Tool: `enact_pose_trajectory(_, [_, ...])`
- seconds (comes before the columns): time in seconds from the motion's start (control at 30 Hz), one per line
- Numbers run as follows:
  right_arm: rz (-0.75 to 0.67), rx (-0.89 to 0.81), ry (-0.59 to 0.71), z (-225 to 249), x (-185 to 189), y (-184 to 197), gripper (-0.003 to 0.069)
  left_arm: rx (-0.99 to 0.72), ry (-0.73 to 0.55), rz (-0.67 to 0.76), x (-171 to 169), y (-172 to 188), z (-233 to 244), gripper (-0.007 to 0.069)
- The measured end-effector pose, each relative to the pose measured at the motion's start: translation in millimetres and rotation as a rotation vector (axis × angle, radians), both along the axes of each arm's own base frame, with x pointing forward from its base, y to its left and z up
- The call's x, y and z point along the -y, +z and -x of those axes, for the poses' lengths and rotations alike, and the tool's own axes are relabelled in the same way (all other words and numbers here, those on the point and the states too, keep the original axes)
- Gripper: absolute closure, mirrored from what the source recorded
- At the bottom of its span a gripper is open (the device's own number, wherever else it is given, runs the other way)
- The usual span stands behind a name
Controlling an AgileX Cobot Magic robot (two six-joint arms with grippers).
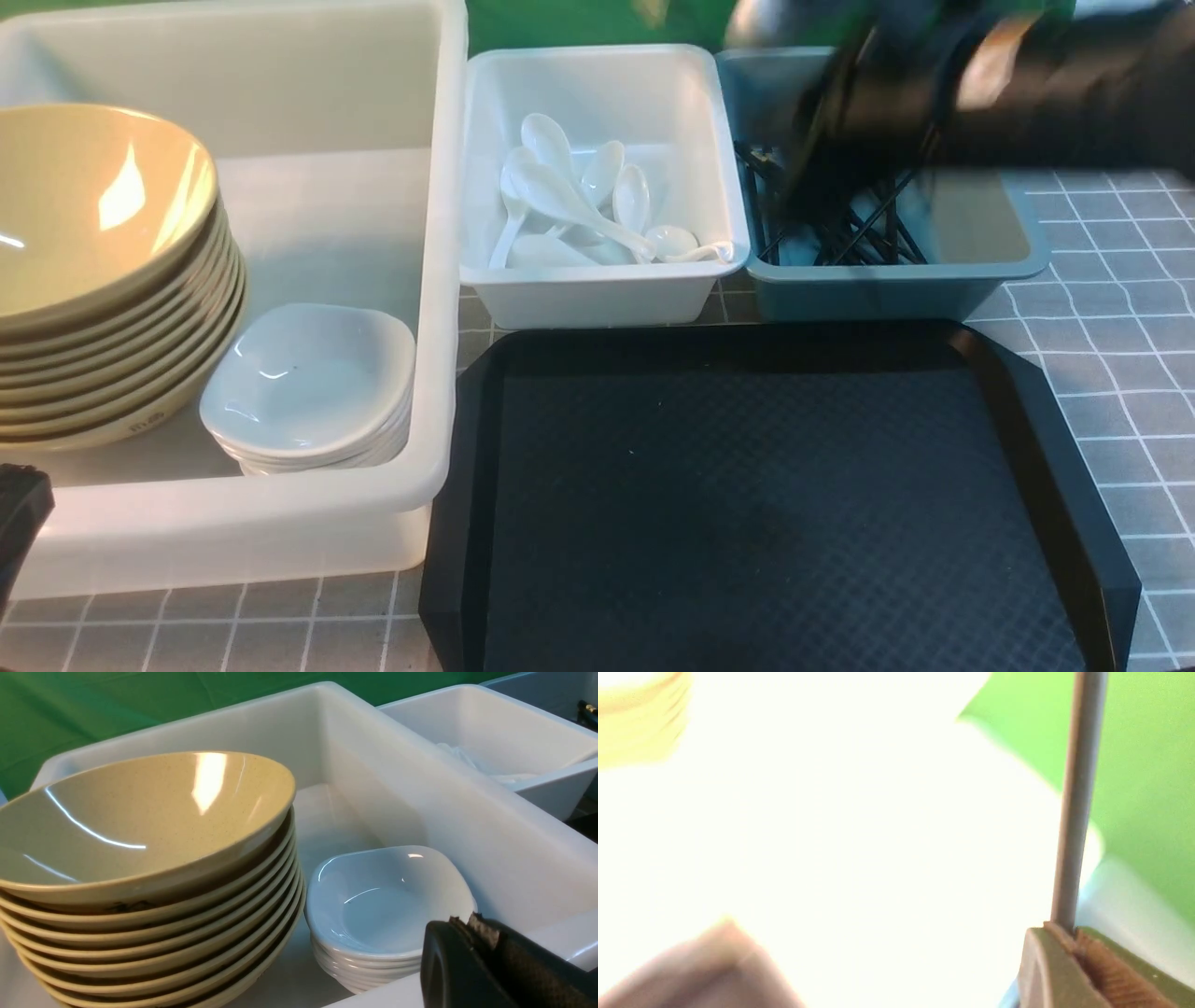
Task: On grey table put chopsticks spoon bowls plates into blue grey white boxes.
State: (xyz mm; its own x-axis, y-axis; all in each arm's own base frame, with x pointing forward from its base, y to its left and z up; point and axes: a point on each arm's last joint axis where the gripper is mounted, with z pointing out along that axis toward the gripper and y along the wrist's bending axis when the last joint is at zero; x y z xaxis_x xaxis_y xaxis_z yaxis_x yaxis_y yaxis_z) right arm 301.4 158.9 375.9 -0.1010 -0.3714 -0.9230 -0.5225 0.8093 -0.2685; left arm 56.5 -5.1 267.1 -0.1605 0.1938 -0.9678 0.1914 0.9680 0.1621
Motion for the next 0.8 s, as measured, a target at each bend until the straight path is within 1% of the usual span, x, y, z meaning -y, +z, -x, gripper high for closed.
enact_pose_trajectory(0.07, [-0.048, 0.096, -0.043, -13, 8, 4, 0.0601, 0.000, 0.000, 0.000, 0, 0, 0, 0.0634])
enact_pose_trajectory(0.1, [-0.097, 0.163, -0.081, -26, 13, 4, 0.0597, 0.000, 0.000, 0.000, 0, 0, 0, 0.0634])
enact_pose_trajectory(0.13, [-0.101, 0.163, -0.092, -30, 15, 1, 0.0594, 0.000, 0.000, 0.000, 0, 0, 0, 0.0634])
enact_pose_trajectory(0.17, [-0.144, 0.166, -0.133, -47, 21, -8, 0.0575, 0.000, 0.000, 0.000, 0, 0, 0, 0.0634])
enact_pose_trajectory(0.23, [-0.208, 0.072, -0.195, -72, 28, -27, 0.0518, 0.000, 0.000, 0.000, 0, 0, 0, 0.0634])
enact_pose_trajectory(0.27, [-0.209, 0.059, -0.203, -76, 29, -29, 0.0503, 0.000, 0.000, 0.000, 0, 0, 0, 0.0634])
enact_pose_trajectory(0.3, [-0.212, 0.001, -0.220, -82, 31, -36, 0.0472, 0.000, 0.000, 0.000, 0, 0, 0, 0.0634])
enact_pose_trajectory(0.37, [-0.205, -0.109, -0.249, -91, 34, -41, 0.0384, 0.000, 0.000, 0.000, 0, 0, 0, 0.0634])
enact_pose_trajectory(0.43, [-0.180, -0.191, -0.254, -89, 34, -31, 0.0331, 0.000, 0.000, 0.000, 0, 0, 0, 0.0634])
enact_pose_trajectory(0.47, [-0.151, -0.239, -0.250, -80, 37, -12, 0.0321, 0.000, 0.000, 0.000, 0, 0, 0, 0.0634])
enact_pose_trajectory(0.5, [-0.124, -0.267, -0.243, -72, 39, -2, 0.0329, 0.000, 0.000, 0.000, 0, 0, 0, 0.0634])
enact_pose_trajectory(0.53, [-0.108, -0.256, -0.233, -63, 41, 13, 0.0344, 0.000, 0.000, 0.000, 0, 0, 0, 0.0634])
enact_pose_trajectory(0.57, [-0.097, -0.266, -0.231, -63, 41, 12, 0.0349, 0.000, 0.000, 0.000, 0, 0, 0, 0.0634])
enact_pose_trajectory(0.6, [-0.062, -0.243, -0.207, -38, 48, 40, 0.0403, 0.000, 0.000, 0.000, 0, 0, 0, 0.0634])
enact_pose_trajectory(0.67, [-0.040, -0.167, -0.176, 0, 58, 74, 0.0476, 0.000, 0.000, 0.000, 0, 0, 0, 0.0634])
enact_pose_trajectory(0.7, [-0.038, -0.129, -0.165, 17, 62, 84, 0.0509, 0.000, 0.000, 0.000, 0, 0, 0, 0.0634])
enact_pose_trajectory(0.73, [-0.058, -0.064, -0.155, 44, 69, 99, 0.0555, 0.000, 0.000, 0.000, 0, 0, 0, 0.0634])
enact_pose_trajectory(0.8, [-0.090, 0.019, -0.143, 82, 80, 107, 0.0607, 0.000, 0.000, 0.000, 0, 0, 0, 0.0634])
